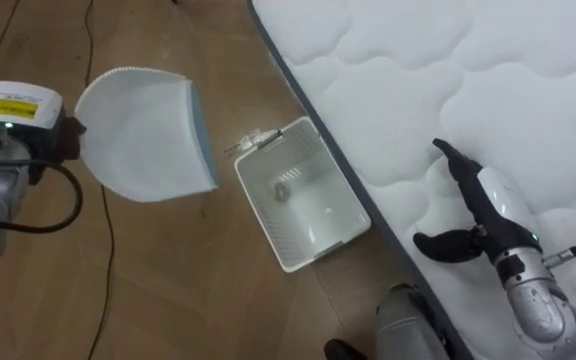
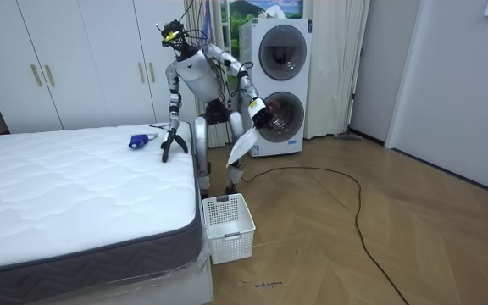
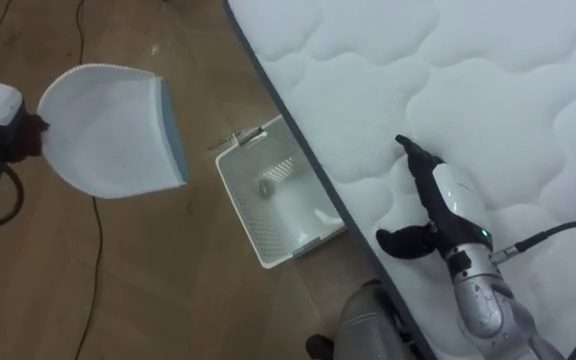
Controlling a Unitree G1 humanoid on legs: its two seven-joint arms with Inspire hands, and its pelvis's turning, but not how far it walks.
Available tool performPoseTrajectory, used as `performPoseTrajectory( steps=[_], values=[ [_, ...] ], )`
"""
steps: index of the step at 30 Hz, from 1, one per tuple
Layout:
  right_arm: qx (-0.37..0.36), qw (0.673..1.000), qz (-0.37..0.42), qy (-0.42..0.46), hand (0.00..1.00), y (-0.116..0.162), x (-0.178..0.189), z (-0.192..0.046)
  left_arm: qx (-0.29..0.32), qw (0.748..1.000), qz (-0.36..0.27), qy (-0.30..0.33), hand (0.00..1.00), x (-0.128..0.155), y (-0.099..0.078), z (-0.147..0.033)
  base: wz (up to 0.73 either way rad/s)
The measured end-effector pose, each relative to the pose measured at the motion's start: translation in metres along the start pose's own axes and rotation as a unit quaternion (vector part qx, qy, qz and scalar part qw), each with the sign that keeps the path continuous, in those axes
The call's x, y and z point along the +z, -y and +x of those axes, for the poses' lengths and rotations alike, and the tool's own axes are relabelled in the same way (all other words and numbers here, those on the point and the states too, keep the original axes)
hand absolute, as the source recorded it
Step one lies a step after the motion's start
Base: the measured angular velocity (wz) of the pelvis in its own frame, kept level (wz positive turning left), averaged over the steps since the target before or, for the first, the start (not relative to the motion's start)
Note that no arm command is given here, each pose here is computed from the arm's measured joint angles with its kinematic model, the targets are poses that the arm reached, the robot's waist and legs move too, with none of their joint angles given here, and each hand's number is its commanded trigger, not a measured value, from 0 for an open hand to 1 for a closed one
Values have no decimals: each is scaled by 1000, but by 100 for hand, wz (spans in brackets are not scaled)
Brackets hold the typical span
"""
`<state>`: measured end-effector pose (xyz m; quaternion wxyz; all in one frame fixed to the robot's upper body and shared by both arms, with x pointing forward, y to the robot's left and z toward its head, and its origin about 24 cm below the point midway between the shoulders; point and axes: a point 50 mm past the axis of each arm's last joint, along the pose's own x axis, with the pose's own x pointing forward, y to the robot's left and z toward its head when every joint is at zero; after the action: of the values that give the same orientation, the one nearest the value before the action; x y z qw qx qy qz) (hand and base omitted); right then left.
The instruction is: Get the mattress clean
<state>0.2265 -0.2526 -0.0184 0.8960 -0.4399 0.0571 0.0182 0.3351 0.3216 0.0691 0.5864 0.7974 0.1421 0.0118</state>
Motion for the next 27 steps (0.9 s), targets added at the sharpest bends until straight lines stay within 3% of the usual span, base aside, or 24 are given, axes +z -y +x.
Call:
performPoseTrajectory(
  steps=[8, 10, 13, 21, 27],
  values=[
    [29, 999, -1, -14, 0, -21, -7, -12, 69, 983, -165, -38, 100, -14, 29, -24, -60],
    [36, 999, 3, -40, 0, -31, -16, -20, 83, 969, -227, -52, 100, -5, 47, -37, -26],
    [34, 997, 11, -73, 0, -38, -25, -25, 73, 958, -272, -53, 100, 7, 68, -52, -25],
    [22, 981, 65, -182, 0, -59, -44, -46, 91, 921, -378, -26, 100, 56, 81, -72, -29],
    [14, 973, 80, -214, 0, -62, -47, -52, 99, 892, -441, -13, 100, 74, 88, -105, -133]
  ],
)
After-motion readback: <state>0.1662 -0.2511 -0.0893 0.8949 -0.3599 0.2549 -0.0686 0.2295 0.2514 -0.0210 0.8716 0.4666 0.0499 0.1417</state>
